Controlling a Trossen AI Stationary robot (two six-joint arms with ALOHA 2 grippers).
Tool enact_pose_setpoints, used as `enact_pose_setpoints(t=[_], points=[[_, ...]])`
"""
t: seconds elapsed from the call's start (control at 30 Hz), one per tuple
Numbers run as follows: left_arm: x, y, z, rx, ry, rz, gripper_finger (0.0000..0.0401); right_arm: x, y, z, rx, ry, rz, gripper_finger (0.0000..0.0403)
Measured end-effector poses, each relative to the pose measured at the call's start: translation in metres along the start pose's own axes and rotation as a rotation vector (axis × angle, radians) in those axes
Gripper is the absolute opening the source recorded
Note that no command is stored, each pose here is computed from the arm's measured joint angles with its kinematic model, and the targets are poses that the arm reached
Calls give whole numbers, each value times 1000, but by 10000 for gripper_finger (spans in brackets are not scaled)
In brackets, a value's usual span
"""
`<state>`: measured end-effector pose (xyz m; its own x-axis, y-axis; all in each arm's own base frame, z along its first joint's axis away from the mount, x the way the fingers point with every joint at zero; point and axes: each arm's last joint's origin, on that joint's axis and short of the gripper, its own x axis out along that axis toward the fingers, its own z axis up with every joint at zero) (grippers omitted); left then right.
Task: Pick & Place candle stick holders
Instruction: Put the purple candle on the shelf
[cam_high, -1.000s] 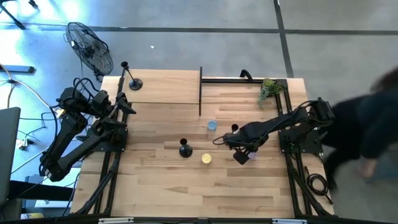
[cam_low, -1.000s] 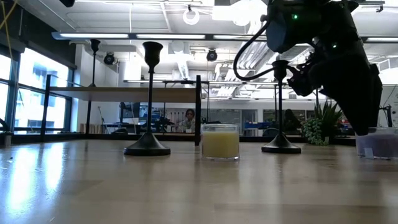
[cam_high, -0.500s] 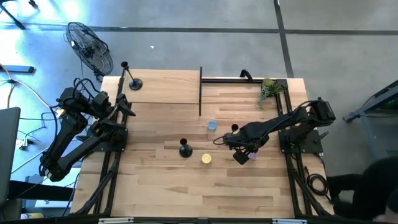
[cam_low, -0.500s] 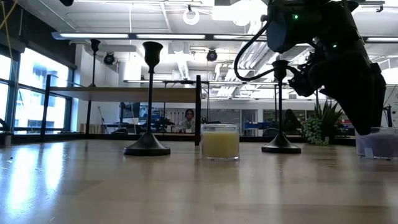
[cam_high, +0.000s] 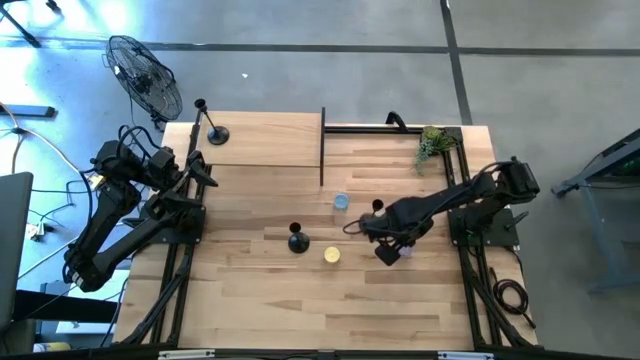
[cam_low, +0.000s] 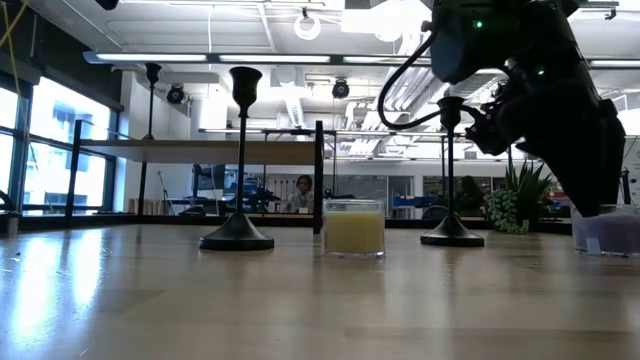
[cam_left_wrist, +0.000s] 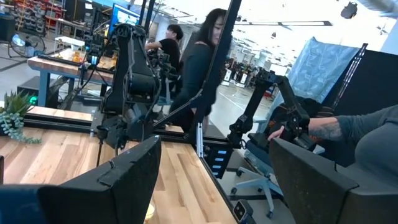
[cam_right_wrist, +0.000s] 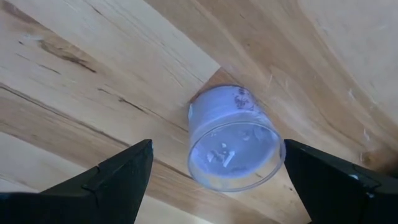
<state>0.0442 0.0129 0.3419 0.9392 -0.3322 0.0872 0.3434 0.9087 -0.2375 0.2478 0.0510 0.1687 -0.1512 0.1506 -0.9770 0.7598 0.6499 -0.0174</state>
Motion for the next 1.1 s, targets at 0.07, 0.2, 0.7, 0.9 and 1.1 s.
enact_pose_setpoints(t=[0.07,0.2,0.7,0.9,1.1], points=[[0,0,0,0,0,0,295,0,1,-2,-1,-1,-2,350],[0,0,0,1,0,0,295,1,2,-3,3,-10,-9,350],[0,0,0,2,-2,3,295,47,-14,-9,149,114,108,343],[0,0,0,2,-4,8,295,42,-11,-6,127,73,79,327],[0,1,0,4,-15,27,295,33,-8,3,101,-10,79,326]])
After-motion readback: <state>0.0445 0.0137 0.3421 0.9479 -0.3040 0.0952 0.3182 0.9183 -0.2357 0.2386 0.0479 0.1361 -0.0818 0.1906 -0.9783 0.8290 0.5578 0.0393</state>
